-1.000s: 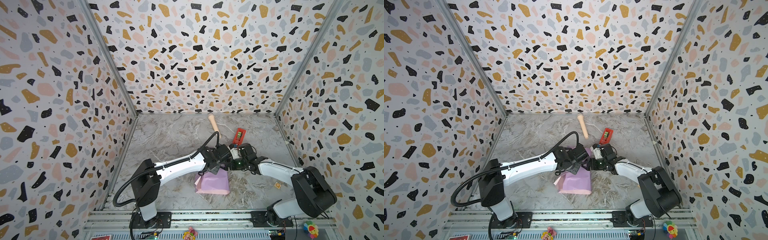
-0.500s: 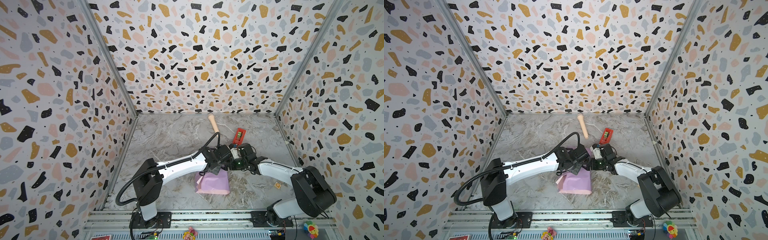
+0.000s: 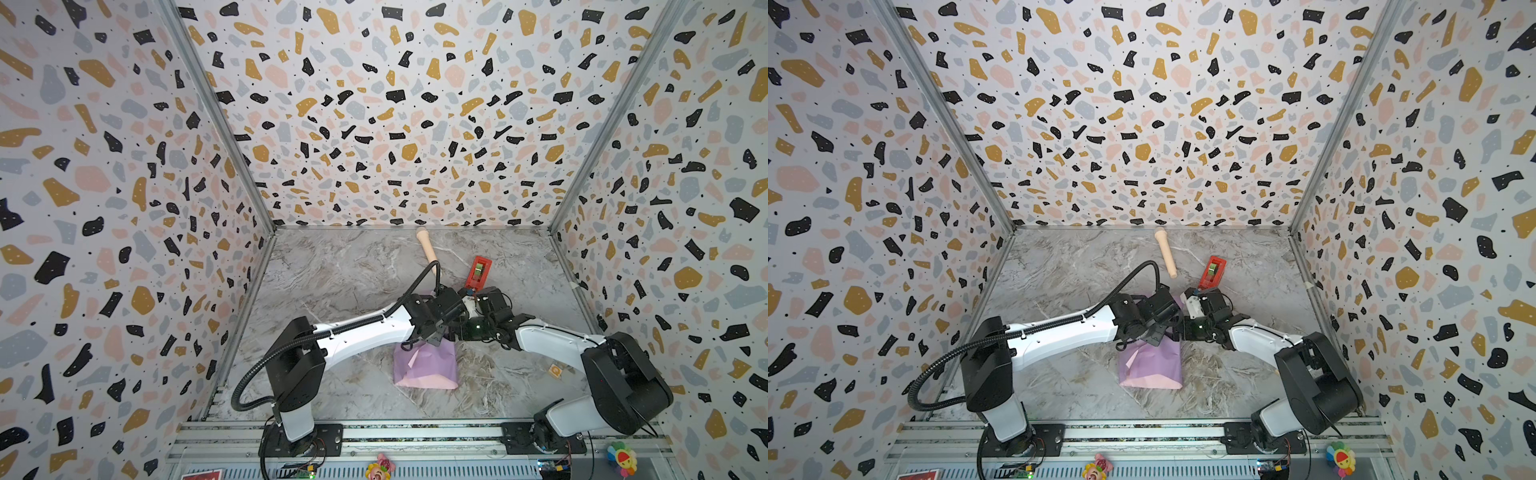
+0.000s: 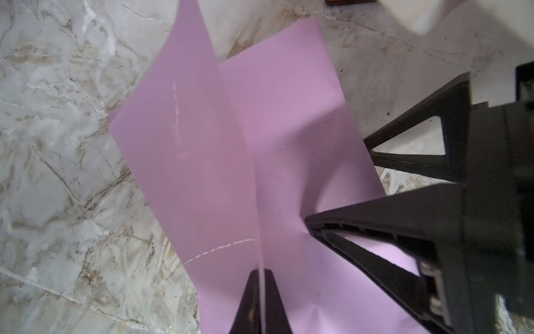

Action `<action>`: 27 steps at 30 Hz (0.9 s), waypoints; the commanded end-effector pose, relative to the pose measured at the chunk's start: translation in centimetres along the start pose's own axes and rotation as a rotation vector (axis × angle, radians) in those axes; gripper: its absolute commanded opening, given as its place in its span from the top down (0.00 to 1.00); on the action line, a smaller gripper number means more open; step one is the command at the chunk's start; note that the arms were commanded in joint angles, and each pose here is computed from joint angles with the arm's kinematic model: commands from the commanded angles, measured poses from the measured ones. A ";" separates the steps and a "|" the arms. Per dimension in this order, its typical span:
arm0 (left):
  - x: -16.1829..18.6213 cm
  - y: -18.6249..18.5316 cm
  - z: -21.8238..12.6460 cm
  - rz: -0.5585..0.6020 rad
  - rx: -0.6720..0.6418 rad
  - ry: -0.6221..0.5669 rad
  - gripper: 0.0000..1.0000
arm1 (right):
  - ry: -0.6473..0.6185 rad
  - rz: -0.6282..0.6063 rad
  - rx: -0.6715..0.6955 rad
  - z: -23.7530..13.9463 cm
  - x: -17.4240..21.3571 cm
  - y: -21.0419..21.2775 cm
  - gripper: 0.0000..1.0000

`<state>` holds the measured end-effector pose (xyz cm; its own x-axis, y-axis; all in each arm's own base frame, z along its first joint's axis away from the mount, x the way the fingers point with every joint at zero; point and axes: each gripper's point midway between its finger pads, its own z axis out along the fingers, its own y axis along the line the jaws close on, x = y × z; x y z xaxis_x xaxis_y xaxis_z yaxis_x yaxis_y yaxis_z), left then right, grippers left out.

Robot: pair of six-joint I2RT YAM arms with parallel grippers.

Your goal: Wrap the gift box in paper

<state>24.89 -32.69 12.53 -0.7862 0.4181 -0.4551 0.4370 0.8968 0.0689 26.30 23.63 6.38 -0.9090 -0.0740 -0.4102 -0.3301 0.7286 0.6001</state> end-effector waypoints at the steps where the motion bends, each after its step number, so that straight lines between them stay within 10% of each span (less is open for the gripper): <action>1: -0.1 -0.6 -0.2 -0.020 0.039 -0.007 1.00 | 0.174 0.059 0.144 0.9 5.8 -3.5 0.14; 27: 0.9 0.8 -1.1 -0.032 0.022 0.017 1.00 | 0.186 0.057 0.146 1.1 6.0 -3.4 0.14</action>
<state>24.06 -31.28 12.89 -0.7993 0.4018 -0.4468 0.4264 0.9032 0.0495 26.31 23.79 6.42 -0.9055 -0.0769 -0.4172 -0.3365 0.7292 0.5959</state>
